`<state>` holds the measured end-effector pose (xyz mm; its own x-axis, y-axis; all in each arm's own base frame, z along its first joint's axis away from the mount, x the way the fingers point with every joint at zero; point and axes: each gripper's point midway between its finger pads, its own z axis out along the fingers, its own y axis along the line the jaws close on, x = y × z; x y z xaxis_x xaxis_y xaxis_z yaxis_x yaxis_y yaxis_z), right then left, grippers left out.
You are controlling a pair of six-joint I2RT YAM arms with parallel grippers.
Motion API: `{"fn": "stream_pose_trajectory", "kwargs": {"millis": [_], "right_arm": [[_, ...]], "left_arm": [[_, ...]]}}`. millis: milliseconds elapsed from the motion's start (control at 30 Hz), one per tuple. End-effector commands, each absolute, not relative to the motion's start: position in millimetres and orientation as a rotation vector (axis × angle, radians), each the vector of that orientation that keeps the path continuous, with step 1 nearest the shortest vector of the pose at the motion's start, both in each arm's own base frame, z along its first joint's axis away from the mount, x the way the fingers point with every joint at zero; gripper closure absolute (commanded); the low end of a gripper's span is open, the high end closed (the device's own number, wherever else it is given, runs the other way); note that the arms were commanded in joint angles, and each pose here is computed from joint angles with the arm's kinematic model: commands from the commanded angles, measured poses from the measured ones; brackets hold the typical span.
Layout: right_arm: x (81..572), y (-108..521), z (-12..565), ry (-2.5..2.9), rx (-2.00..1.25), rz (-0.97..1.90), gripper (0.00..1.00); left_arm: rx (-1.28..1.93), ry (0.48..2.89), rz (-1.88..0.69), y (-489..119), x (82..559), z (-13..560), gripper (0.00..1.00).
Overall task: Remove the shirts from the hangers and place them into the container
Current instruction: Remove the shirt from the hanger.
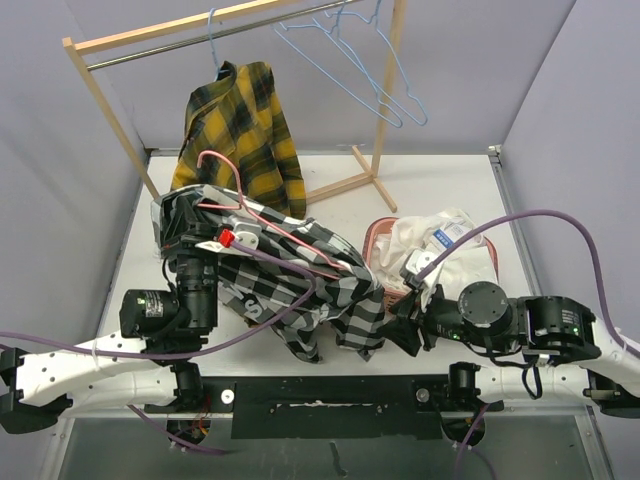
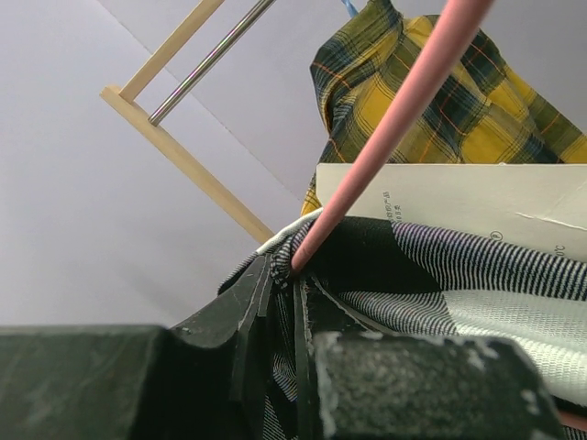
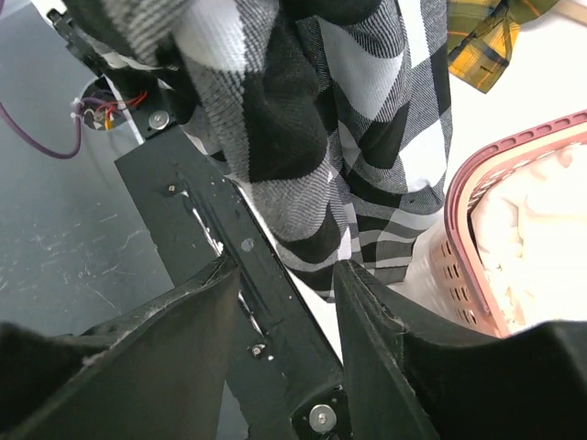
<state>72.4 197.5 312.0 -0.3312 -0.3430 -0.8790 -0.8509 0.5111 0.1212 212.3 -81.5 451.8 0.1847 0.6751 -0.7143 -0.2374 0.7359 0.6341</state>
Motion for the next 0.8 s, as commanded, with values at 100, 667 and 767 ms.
{"fn": "stream_pose_trajectory", "kwargs": {"millis": [100, 667, 767], "right_arm": [[77.8, 212.0, 329.5, 1.799, -0.965, 0.794, 0.52], [100.3, 235.6, 344.5, 1.684, -0.847, 0.781, 0.77], [108.4, 225.2, 339.1, 1.716, -0.787, 0.730, 1.00]], "left_arm": [[0.313, 1.228, 0.571, -69.8, 209.0, 468.7, 1.00], [0.338, 1.255, 0.546, -79.8, 212.4, 453.4, 1.00], [0.332, 1.262, 0.548, -75.3, 211.1, 452.5, 1.00]]}}
